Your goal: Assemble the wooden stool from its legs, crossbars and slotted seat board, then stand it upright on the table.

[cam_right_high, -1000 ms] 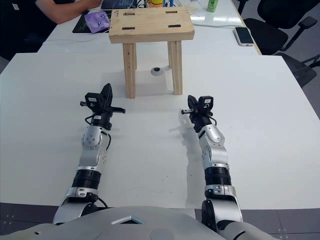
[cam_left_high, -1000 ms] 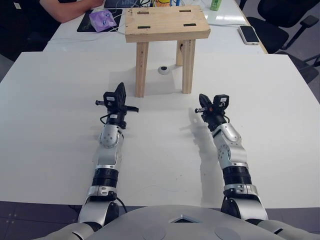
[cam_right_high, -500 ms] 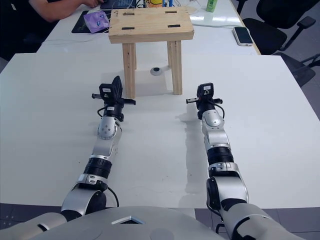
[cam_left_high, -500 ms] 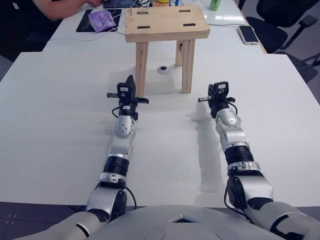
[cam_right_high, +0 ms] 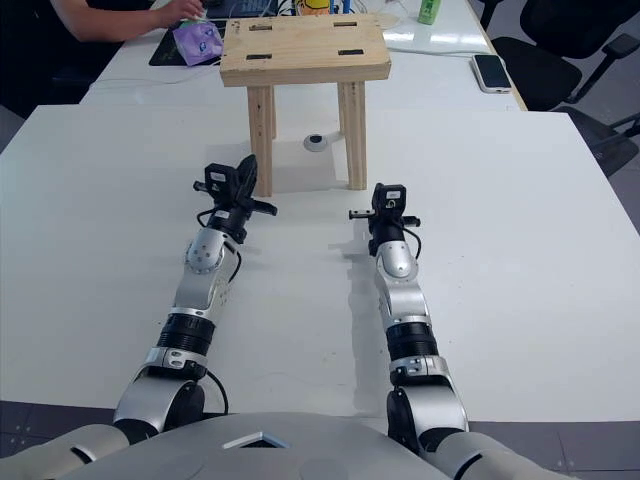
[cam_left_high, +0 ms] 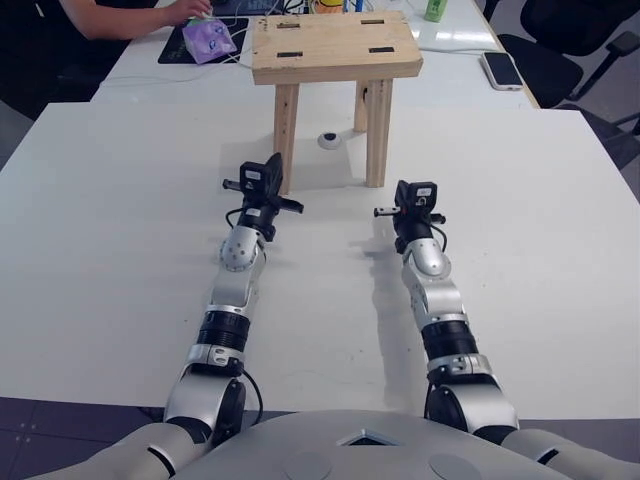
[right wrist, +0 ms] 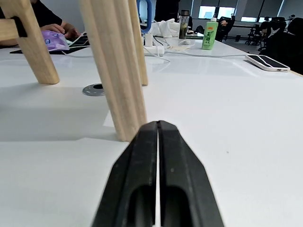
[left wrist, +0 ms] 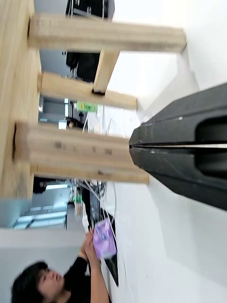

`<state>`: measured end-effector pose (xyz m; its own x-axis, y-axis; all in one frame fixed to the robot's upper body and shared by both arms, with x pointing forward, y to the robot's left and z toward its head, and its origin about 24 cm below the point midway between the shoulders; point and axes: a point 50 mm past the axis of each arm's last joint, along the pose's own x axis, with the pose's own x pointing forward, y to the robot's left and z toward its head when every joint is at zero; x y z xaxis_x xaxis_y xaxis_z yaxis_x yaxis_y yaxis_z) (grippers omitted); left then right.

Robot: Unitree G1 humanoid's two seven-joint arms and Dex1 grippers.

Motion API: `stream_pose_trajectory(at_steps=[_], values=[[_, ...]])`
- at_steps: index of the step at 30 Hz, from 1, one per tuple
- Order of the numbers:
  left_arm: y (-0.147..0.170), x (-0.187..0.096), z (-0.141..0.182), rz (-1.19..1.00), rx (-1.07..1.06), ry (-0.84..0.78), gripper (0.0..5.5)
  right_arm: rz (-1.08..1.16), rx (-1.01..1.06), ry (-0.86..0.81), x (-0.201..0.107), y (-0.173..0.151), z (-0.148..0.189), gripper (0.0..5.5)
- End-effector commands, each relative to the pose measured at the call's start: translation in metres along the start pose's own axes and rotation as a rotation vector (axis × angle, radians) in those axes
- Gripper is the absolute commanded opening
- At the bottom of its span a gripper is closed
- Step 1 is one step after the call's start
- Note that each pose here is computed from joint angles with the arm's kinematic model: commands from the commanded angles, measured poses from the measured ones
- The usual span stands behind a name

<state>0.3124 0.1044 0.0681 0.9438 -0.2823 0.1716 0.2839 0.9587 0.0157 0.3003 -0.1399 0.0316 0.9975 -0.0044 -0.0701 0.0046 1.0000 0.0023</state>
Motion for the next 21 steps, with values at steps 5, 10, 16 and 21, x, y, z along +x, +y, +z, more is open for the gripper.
stream_pose_trajectory(at_steps=[5,10,16,21], values=[[-0.013,-0.004,-0.007,-0.019,-0.013,0.034,0.01,-0.038,-0.015,0.029,-0.006,-0.013,-0.005,0.0],[-0.006,-0.003,-0.011,0.008,-0.036,0.033,0.01,0.014,-0.022,0.028,-0.002,-0.004,-0.004,0.0],[0.002,0.008,-0.007,0.034,-0.009,-0.008,0.01,0.03,-0.053,-0.019,0.009,-0.003,0.004,0.0],[0.007,0.015,-0.007,0.036,0.003,-0.016,0.01,0.077,-0.018,-0.009,0.016,0.0,0.004,0.0]])
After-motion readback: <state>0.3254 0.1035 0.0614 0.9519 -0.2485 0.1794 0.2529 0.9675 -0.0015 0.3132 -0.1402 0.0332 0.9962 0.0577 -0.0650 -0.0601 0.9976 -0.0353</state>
